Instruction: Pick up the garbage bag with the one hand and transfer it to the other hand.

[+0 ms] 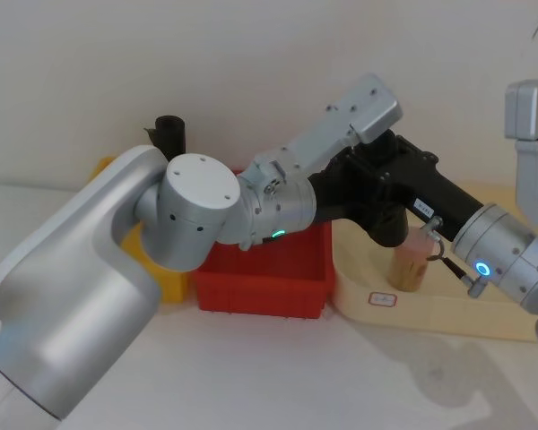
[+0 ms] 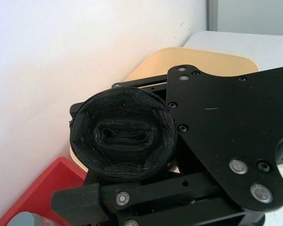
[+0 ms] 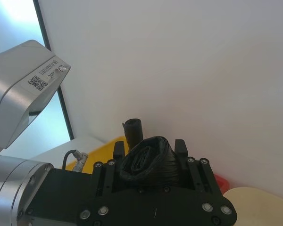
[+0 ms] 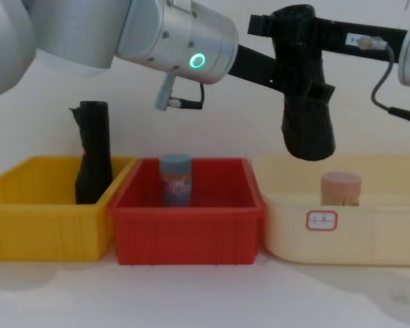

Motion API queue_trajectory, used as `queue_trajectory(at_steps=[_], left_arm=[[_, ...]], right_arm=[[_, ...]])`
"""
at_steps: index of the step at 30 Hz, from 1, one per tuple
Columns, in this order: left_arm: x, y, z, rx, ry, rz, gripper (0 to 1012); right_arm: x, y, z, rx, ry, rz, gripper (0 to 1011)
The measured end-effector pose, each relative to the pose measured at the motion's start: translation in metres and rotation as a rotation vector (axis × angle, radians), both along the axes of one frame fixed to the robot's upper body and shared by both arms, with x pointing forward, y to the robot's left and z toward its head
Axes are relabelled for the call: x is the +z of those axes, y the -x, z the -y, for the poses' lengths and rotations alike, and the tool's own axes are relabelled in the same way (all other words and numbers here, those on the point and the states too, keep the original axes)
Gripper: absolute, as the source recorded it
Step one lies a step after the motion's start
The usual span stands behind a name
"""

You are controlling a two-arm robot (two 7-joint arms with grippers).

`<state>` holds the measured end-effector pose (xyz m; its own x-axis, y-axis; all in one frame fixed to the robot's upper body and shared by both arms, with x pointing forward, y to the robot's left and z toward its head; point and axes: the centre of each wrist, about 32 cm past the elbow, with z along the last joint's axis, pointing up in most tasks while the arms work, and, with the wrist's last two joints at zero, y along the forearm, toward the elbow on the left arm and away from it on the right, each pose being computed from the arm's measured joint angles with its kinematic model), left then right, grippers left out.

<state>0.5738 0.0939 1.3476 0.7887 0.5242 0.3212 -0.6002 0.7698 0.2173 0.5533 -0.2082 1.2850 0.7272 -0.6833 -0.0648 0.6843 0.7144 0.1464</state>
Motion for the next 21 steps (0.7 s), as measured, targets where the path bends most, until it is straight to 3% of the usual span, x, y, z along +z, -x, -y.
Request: queue_trajectory(at_steps=[21], left_arm=[[-0.0010, -0.0015, -0.0005, -0.003, -0.008, 0.010, 486]], right_arm=[[-0.0015, -0.0016, 0.0006, 0.006, -0.007, 0.010, 634]])
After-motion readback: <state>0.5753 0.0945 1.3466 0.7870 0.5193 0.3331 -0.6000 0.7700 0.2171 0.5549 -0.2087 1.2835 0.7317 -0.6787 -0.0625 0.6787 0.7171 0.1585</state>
